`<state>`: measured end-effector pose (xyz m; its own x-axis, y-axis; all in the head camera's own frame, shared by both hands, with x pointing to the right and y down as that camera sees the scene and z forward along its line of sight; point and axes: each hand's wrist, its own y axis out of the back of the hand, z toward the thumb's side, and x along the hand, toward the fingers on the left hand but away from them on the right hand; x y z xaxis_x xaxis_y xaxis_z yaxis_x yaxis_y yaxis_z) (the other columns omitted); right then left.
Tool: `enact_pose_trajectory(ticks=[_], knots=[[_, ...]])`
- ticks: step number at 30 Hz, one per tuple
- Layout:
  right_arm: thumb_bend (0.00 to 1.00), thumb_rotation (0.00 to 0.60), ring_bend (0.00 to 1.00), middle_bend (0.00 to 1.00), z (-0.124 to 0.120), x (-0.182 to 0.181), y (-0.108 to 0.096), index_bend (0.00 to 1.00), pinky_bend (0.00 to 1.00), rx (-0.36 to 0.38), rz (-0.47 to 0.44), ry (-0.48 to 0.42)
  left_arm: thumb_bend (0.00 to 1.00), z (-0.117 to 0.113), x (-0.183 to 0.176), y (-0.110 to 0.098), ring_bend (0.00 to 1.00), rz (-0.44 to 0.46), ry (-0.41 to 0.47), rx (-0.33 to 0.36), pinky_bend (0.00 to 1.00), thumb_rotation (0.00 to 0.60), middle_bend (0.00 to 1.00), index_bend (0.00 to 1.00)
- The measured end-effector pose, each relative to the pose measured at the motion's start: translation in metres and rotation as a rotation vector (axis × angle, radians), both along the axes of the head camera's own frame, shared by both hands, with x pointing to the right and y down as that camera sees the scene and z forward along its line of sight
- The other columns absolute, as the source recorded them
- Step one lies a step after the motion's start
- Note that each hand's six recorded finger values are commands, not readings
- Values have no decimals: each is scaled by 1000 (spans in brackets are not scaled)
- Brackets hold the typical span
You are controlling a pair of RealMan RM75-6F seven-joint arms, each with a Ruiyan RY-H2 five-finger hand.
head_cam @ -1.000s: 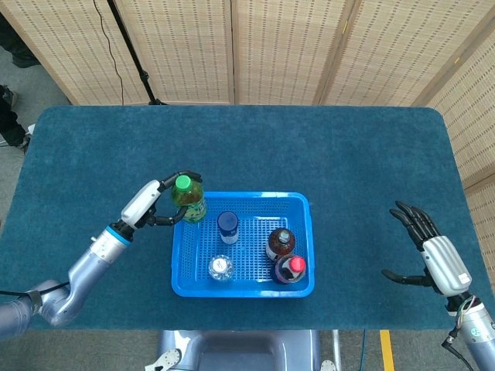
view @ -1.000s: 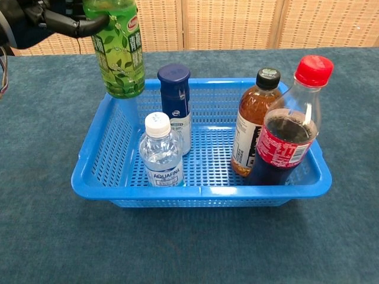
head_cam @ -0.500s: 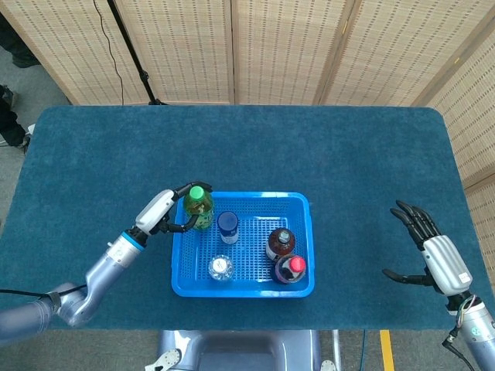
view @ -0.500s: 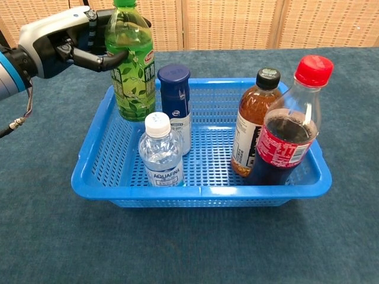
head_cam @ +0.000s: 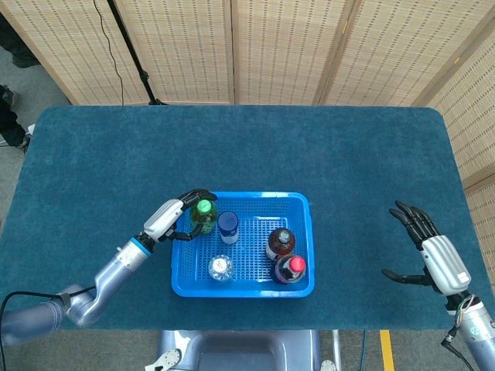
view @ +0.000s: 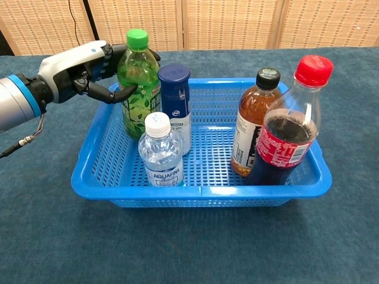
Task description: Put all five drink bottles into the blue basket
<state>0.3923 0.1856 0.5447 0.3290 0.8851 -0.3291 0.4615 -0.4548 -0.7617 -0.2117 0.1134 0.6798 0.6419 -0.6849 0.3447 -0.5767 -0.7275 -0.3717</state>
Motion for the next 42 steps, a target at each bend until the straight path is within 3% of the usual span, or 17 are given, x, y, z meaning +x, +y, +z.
enact_pose_trajectory(ticks=[2,5,18,25,28,34,38,42], knots=[[0,600,0,0,0,0,0,0,0,0,0,1,527,-1,0,0,0,3,5,3,0,600,0,43],[0,600,0,0,0,0,0,0,0,1,1,0,517,-3,-1,-1,0,-2,17,12,0,600,0,2],[0,600,0,0,-2,-1,1,0,0,3,-3,-2,450,-15,-18,-7,0,-35,51,27,0,600,0,0],[0,600,0,0,-3,-2,2,0,0,6,-7,1,406,-46,-49,-24,0,-97,52,91,0,600,0,0],[0,600,0,0,-2,0,1,0,0,18,-11,26,371,-65,-70,-31,0,-113,4,127,0,600,0,0],[0,600,0,0,-1,4,-2,0,0,96,-20,174,348,-101,-125,-33,0,-142,-228,237,0,600,0,0],[0,600,0,0,0,6,-2,0,0,155,-24,303,344,-113,-165,-9,0,-186,-416,270,0,600,0,0],[0,600,0,0,3,6,-2,0,0,193,-24,400,344,-115,-209,27,0,-254,-560,240,0,600,0,0]])
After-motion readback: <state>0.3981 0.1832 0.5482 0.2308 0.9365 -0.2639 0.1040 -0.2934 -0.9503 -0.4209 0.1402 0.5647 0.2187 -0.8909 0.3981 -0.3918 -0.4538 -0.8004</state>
